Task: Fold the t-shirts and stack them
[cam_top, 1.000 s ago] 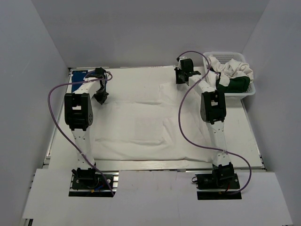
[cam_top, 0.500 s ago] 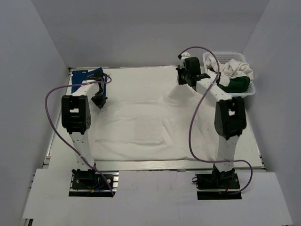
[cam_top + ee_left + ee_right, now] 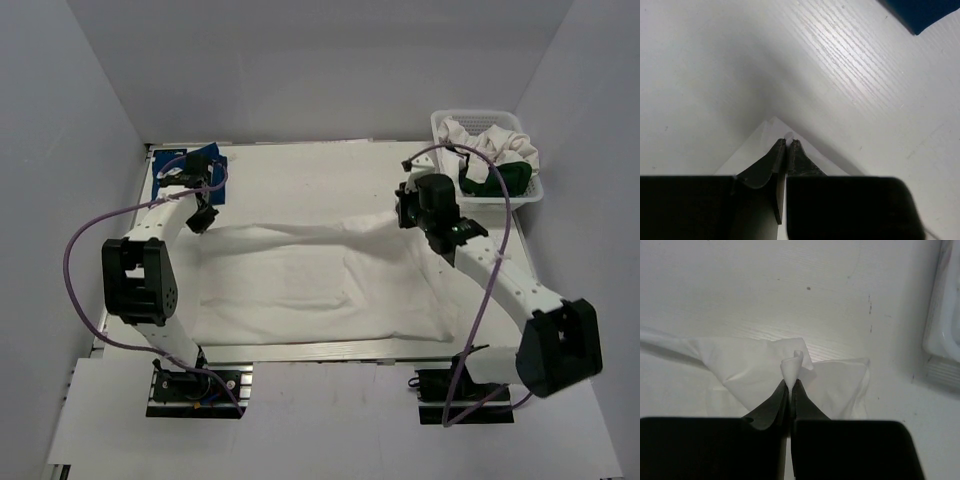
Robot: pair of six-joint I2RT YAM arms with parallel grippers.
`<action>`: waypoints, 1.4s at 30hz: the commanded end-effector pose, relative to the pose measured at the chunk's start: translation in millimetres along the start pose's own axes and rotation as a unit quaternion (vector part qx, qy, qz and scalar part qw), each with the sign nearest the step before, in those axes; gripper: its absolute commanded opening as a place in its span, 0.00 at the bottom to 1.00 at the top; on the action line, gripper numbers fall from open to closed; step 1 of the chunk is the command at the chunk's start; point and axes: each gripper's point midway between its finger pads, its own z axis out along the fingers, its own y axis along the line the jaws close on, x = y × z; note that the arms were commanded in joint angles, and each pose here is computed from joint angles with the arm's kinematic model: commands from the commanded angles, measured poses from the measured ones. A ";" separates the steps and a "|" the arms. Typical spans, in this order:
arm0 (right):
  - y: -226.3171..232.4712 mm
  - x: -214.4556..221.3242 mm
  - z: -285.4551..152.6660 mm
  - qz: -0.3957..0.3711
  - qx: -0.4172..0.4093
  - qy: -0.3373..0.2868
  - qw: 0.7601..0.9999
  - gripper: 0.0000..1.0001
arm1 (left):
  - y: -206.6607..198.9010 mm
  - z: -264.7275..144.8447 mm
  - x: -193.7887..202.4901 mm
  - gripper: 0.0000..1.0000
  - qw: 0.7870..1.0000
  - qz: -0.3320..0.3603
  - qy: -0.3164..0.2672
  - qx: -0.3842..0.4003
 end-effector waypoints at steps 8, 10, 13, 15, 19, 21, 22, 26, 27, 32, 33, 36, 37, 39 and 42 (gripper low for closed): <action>-4.3 22.1 -56.5 0.045 0.028 -0.008 0.999 0.00 | 16.0 -22.6 -0.3 0.00 0.999 -0.013 -0.045 0.026; -4.7 37.3 -63.1 0.047 0.029 0.009 0.998 0.00 | 22.2 -23.1 2.1 0.00 0.999 -0.025 -0.045 0.014; -8.1 50.0 -77.9 0.060 0.039 0.016 0.997 0.00 | 29.2 -23.2 7.1 0.00 0.999 -0.033 -0.037 -0.002; -11.9 56.0 -90.5 0.066 0.048 0.020 0.996 0.00 | 36.4 -22.7 18.2 0.00 0.999 -0.042 -0.026 -0.007; -4.2 72.7 -102.0 0.087 0.033 0.044 0.995 0.00 | 47.4 -21.7 41.1 0.00 0.998 -0.055 -0.013 0.007; 2.1 87.0 -104.5 0.105 0.023 0.064 0.992 0.00 | 48.1 -27.2 42.4 0.00 0.997 -0.068 -0.019 0.025; 3.5 91.7 -105.5 0.109 0.021 0.072 0.991 0.00 | 46.5 -28.2 47.3 0.00 0.997 -0.069 -0.012 0.036; 6.9 125.6 -113.4 0.141 0.027 0.122 0.982 0.08 | 61.1 -25.6 66.7 0.33 0.998 -0.058 0.011 0.019; 11.3 132.7 -116.1 0.153 0.019 0.136 0.979 0.13 | 68.2 -26.7 74.0 0.35 0.998 -0.061 0.025 0.003; 28.7 157.7 -142.2 0.243 0.000 0.177 0.954 0.51 | 90.2 -39.5 96.9 0.60 0.996 -0.053 0.068 -0.025; 29.0 160.7 -145.3 0.249 0.000 0.179 0.952 0.62 | 95.6 -49.4 100.4 0.66 0.996 -0.055 0.071 -0.017; 29.3 140.4 -150.0 0.249 -0.020 0.124 0.960 0.90 | 98.7 -61.9 101.2 1.00 0.996 -0.060 0.060 0.013; 27.2 136.4 -148.9 0.242 -0.019 0.112 0.964 0.90 | 91.3 -68.1 91.6 1.00 0.996 -0.059 0.036 0.049; 29.2 116.3 -138.7 0.229 -0.035 0.075 0.970 0.90 | 78.2 -74.6 82.7 1.00 0.994 -0.066 0.021 0.088; 41.9 99.4 -115.5 0.199 -0.073 0.055 0.976 0.90 | 57.9 -72.5 73.0 1.00 0.990 -0.069 0.017 0.118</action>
